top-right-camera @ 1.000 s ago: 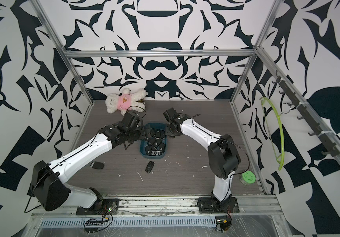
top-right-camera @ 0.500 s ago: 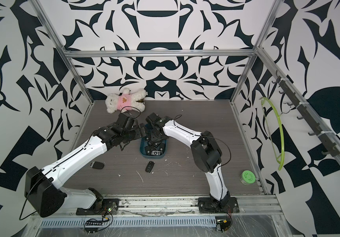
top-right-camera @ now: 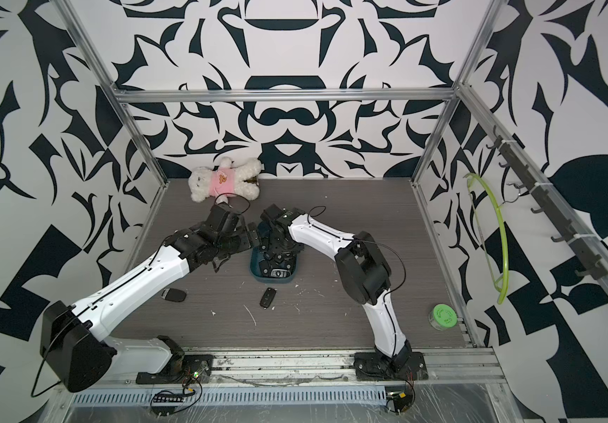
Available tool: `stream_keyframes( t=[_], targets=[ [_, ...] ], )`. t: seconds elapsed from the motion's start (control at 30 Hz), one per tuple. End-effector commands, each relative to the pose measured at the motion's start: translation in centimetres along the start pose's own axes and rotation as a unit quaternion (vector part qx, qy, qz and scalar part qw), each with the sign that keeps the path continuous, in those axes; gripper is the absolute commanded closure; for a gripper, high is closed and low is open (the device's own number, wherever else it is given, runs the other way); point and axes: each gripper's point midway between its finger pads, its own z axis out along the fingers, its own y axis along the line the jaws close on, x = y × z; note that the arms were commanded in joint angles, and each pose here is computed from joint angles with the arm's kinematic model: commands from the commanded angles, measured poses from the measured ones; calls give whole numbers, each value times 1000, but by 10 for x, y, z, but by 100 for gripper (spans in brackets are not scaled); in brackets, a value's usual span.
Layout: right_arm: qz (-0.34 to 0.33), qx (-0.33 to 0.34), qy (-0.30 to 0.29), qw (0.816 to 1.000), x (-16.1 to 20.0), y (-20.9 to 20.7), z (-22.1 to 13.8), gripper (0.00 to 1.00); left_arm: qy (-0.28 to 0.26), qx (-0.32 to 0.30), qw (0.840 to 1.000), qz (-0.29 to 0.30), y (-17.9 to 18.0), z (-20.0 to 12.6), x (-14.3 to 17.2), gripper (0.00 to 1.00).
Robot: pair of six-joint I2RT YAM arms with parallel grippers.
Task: Place the car key into the storage box
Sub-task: Place the car key in the storage box.
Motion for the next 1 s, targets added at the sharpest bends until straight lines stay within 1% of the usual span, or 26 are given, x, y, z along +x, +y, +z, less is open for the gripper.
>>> stream_keyframes(
  t=[0.0, 0.13, 0.2, 0.33, 0.5, 0.6, 0.67, 0.73, 0.87, 0.97],
  targets=[
    [9, 6, -10, 1000, -6, 2, -9, 63, 2, -11, 1000, -2, 9, -2, 4, 1],
    [9, 4, -9, 1000, -8, 4, -6, 60, 0, -13, 1000, -4, 11, -4, 4, 1],
    [8, 2, -9, 1000, -8, 5, -7, 54, 0, -14, 1000, -4, 12, -4, 4, 1],
    [4, -13, -18, 1000, -10, 9, -13, 48, -1, -17, 1000, -6, 14, -4, 4, 1],
    [-2, -53, -58, 997, -20, 18, -35, 38, -15, -29, 999, -9, 21, -8, 0, 1],
    [-6, -78, -83, 993, -27, 23, -52, 29, -16, -41, 999, -11, 29, -6, 0, 1],
    [-12, -96, -93, 991, -30, 28, -60, 26, -30, -37, 999, -23, 34, -14, -5, 1],
    [-20, -113, -100, 988, -32, 34, -67, 20, -33, -47, 998, -39, 44, -14, -6, 1],
    [-34, -139, -119, 982, -34, 42, -80, 9, -33, -86, 991, -93, 79, -16, -6, 1],
    [-44, -161, -136, 976, -34, 48, -91, 0, -36, -102, 986, -126, 101, -18, -5, 1]
  ],
)
